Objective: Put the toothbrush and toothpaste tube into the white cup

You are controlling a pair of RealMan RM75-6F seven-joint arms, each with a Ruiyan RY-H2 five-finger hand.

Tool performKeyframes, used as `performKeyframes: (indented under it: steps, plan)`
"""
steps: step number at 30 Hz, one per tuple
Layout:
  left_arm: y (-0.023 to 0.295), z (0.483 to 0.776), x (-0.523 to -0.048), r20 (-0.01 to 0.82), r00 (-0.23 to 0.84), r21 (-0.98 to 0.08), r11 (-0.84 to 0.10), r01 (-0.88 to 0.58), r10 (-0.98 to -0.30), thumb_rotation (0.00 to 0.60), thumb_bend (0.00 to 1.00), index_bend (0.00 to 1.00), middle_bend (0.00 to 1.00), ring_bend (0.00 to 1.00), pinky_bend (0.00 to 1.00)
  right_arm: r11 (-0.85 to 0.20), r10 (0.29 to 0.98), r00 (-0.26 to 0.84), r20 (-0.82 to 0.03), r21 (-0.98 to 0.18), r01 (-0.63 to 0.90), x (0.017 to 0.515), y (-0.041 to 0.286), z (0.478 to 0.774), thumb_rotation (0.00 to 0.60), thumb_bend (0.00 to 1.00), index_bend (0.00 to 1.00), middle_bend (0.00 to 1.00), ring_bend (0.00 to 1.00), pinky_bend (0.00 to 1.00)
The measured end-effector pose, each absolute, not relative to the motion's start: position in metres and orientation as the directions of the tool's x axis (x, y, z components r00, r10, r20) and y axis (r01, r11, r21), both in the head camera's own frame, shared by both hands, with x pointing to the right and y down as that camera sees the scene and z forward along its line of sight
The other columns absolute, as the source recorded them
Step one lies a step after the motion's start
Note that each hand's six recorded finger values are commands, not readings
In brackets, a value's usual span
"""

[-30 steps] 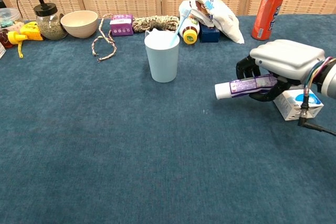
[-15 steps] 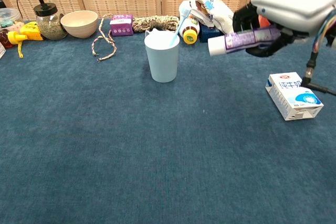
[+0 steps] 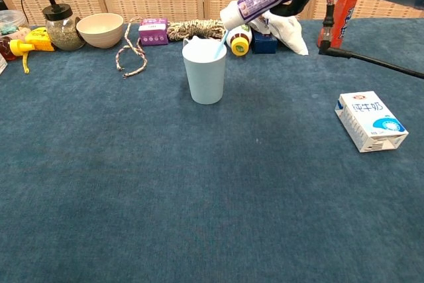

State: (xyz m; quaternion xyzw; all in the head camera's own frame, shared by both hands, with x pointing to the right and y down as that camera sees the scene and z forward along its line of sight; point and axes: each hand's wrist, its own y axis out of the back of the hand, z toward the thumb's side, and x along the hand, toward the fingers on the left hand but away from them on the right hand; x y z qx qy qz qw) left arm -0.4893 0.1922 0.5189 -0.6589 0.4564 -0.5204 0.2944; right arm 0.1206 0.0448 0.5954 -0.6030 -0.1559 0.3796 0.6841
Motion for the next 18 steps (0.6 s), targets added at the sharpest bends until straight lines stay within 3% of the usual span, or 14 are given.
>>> performKeyframes:
  steps: [18]
  plan:
    - [0.190, 0.523, -0.487, 0.443, 0.066, -0.845, -0.442, -0.303, -0.894, 0.600, 0.45, 0.00, 0.00, 0.00, 0.00, 0.225, 0.616, 0.733, -0.289, -0.827, -0.516, 0.057, 0.048, 0.618, 0.600, 0.67, 0.64, 0.61, 0.51, 0.68]
